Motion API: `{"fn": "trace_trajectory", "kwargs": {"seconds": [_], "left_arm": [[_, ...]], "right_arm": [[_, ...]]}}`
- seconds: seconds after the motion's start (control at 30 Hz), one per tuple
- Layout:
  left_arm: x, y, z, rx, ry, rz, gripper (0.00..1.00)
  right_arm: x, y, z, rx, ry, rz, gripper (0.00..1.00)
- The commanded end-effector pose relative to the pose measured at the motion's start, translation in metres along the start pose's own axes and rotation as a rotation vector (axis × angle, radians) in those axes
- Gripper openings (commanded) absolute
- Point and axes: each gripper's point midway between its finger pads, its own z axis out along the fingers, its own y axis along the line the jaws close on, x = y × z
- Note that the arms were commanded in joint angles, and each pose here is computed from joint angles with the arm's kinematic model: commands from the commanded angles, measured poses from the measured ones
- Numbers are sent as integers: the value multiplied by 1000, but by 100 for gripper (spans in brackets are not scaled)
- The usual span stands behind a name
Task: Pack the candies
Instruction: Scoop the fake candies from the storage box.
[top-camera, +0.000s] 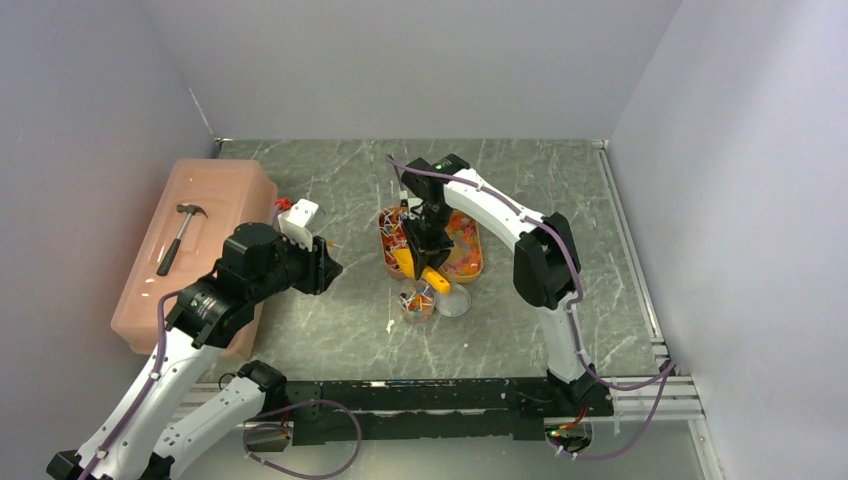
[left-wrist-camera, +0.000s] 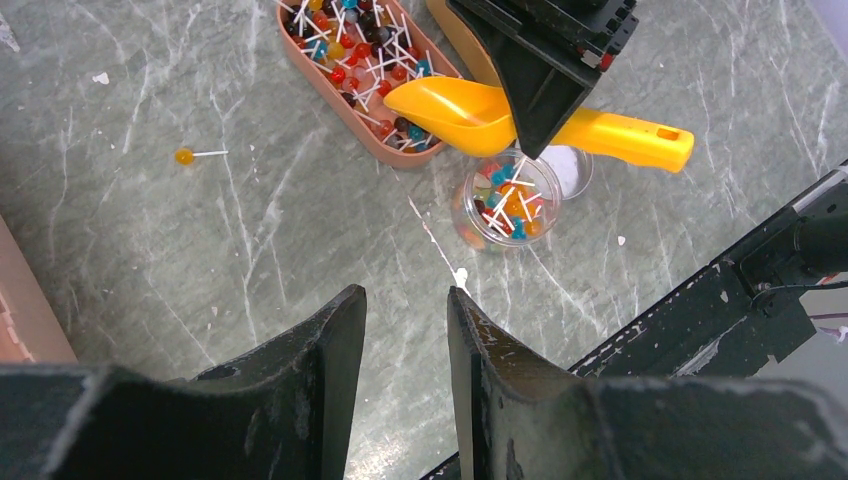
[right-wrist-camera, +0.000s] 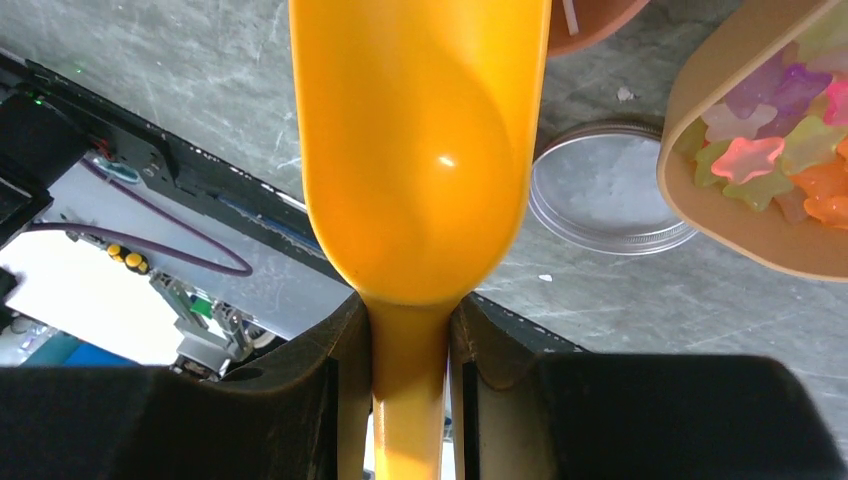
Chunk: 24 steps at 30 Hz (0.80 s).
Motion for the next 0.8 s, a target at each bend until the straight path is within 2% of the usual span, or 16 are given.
{"fn": "trace_trajectory", "kwargs": {"seconds": [0.0, 0.77], "left_arm": [[-3, -5, -1, 25, -11, 5, 41], [-3, -6, -2, 32, -14, 5, 41]], "right_arm": [[-13, 5, -4, -20, -25, -22, 0], [-75, -5, 34, -45, -42, 37, 0]]}}
